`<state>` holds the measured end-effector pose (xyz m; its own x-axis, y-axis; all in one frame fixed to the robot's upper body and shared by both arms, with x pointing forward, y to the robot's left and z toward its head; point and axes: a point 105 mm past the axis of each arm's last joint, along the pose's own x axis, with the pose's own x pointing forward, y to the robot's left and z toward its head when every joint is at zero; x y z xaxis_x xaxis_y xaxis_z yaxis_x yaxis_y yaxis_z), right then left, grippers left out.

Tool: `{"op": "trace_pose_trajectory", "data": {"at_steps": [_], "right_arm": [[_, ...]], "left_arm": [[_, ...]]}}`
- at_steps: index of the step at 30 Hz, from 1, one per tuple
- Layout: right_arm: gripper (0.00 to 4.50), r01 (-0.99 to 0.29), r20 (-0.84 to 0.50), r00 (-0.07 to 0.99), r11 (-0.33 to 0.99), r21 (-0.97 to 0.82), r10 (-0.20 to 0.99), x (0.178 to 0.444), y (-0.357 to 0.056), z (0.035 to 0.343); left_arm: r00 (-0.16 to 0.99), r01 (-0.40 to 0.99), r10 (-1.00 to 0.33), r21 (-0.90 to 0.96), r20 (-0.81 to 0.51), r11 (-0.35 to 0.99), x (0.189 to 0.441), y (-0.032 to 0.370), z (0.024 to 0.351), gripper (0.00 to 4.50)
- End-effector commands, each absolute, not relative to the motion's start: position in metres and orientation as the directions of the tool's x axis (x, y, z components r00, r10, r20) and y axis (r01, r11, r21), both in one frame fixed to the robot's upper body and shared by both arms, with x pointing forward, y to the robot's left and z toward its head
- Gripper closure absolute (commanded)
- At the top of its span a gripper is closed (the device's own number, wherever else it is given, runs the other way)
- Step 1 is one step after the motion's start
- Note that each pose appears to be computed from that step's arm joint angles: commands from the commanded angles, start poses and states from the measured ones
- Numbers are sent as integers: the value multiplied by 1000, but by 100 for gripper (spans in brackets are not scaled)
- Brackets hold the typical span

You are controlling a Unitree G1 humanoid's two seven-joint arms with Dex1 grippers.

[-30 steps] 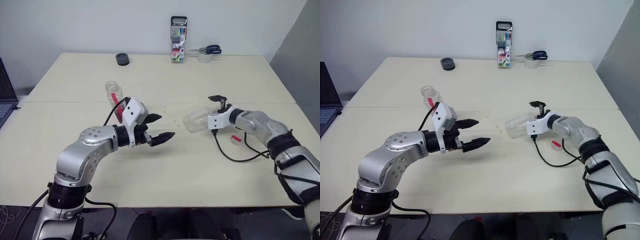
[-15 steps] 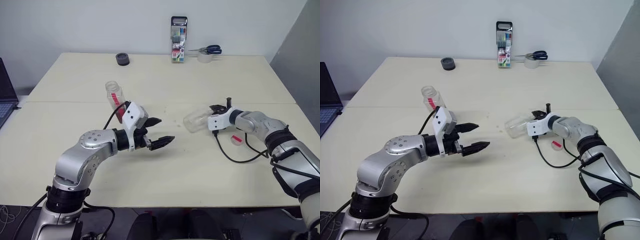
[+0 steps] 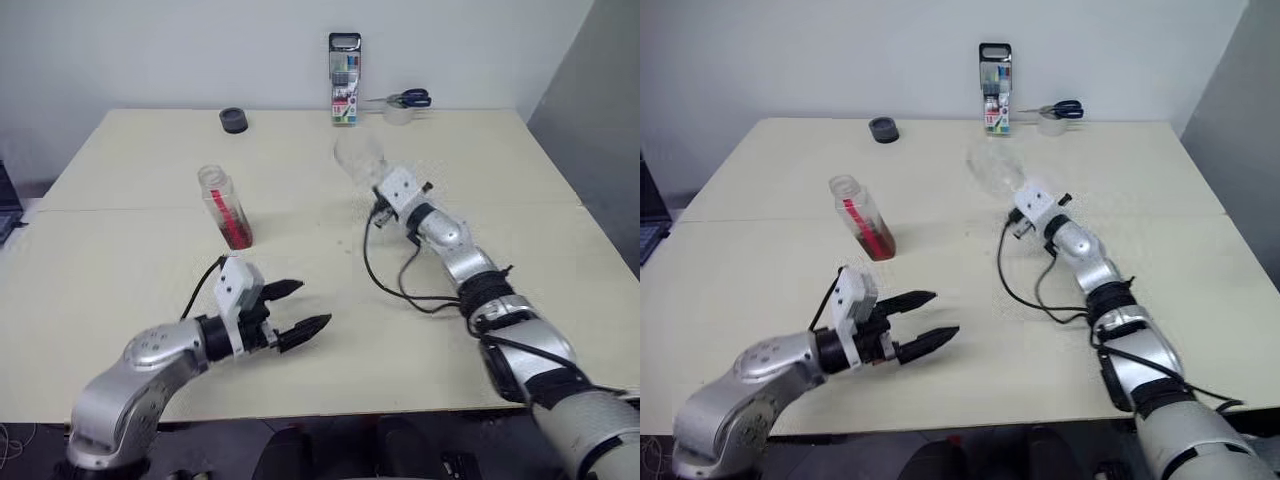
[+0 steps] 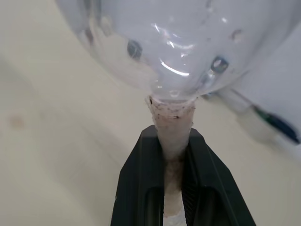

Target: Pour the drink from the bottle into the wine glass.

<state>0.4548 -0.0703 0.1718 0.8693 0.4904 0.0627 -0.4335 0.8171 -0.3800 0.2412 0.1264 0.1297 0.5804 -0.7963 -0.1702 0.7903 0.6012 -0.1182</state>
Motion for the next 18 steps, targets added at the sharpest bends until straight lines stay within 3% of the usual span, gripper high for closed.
{"op": "trace_pose_trajectory", "data": {"at_steps": [1, 9, 18], "right_arm": [[433, -434, 85, 888, 885, -165, 452, 454, -71, 178], [433, -428, -66, 904, 893, -141, 423, 438, -79, 130], [433, -429, -188, 897, 889, -162, 399, 419, -92, 104]], "left_arm": [[624, 771, -775, -83, -95, 631, 242, 126, 149, 0], [628, 765, -772, -104, -100, 636, 234, 124, 147, 0], [643, 753, -759, -97, -101, 651, 238, 128, 139, 0]]}}
